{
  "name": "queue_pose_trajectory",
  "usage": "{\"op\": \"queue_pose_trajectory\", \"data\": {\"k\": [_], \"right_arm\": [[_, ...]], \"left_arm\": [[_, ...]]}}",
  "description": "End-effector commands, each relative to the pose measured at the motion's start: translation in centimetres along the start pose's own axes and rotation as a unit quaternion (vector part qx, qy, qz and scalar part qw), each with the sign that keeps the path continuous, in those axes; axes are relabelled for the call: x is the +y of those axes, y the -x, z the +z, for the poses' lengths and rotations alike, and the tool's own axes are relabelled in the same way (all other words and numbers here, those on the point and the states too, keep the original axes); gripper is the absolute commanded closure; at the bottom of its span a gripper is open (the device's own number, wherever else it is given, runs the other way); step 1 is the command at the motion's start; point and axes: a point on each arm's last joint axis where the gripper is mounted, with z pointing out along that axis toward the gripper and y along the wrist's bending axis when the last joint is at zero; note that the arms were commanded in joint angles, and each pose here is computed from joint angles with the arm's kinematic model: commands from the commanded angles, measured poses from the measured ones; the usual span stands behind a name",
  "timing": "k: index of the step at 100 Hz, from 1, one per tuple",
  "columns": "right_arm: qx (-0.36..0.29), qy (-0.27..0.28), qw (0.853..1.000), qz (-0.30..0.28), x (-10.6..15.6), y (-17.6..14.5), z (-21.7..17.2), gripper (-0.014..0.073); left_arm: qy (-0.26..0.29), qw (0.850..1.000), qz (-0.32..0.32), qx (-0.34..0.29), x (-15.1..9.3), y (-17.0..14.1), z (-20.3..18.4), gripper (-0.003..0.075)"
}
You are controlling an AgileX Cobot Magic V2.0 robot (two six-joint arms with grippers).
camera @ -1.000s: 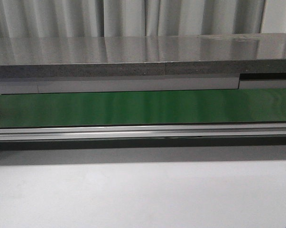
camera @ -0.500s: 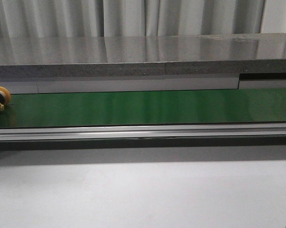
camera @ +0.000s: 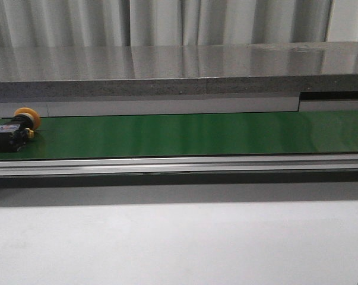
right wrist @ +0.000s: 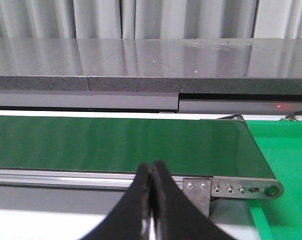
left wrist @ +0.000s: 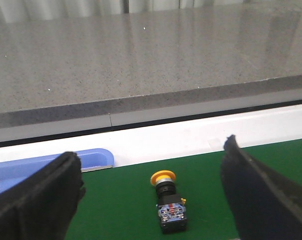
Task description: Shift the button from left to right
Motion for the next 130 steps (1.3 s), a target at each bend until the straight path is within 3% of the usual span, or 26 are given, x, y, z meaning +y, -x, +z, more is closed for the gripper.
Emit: {"op": "queue_pose_trajectory", "data": {"k": [1,37,70,82,120,130], "right_arm": [[-0.061,-0.003,0.998,-0.005,0.0,1.4,-0.3,0.0663],[-0.061,-0.003,0.998,-0.005,0.0,1.4,-0.3,0.0663],[-0.061,-0.003,0.998,-0.005,0.0,1.4,-0.3,0.0663],[-0.061,-0.003,0.998,-0.005,0.0,1.4,-0.3,0.0663],[-0.061,-0.003,0.998,-0.005,0.0,1.4,-0.3,0.0663],[-0.061,-0.003,0.998,-0.005,0.0,1.4,-0.3,0.0663]], "left_arm": [[0.012,0.997,-0.002,-0.081,0.0,0.4,-1.9,0.0164],[0.022,0.992,-0.001,-0.127,-0.3,-5.0,-5.2,0.0164],[0.025,0.991,-0.002,-0.130,-0.2,-5.8,-5.1,0.0193],[0.025,0.991,-0.002,-0.130,-0.2,-5.8,-5.1,0.0279],[0.025,0.991,-0.002,-0.130,-0.2,-5.8,-5.1,0.0709],[0.025,0.991,-0.002,-0.130,-0.2,-5.8,-5.1,0.0740]]}}
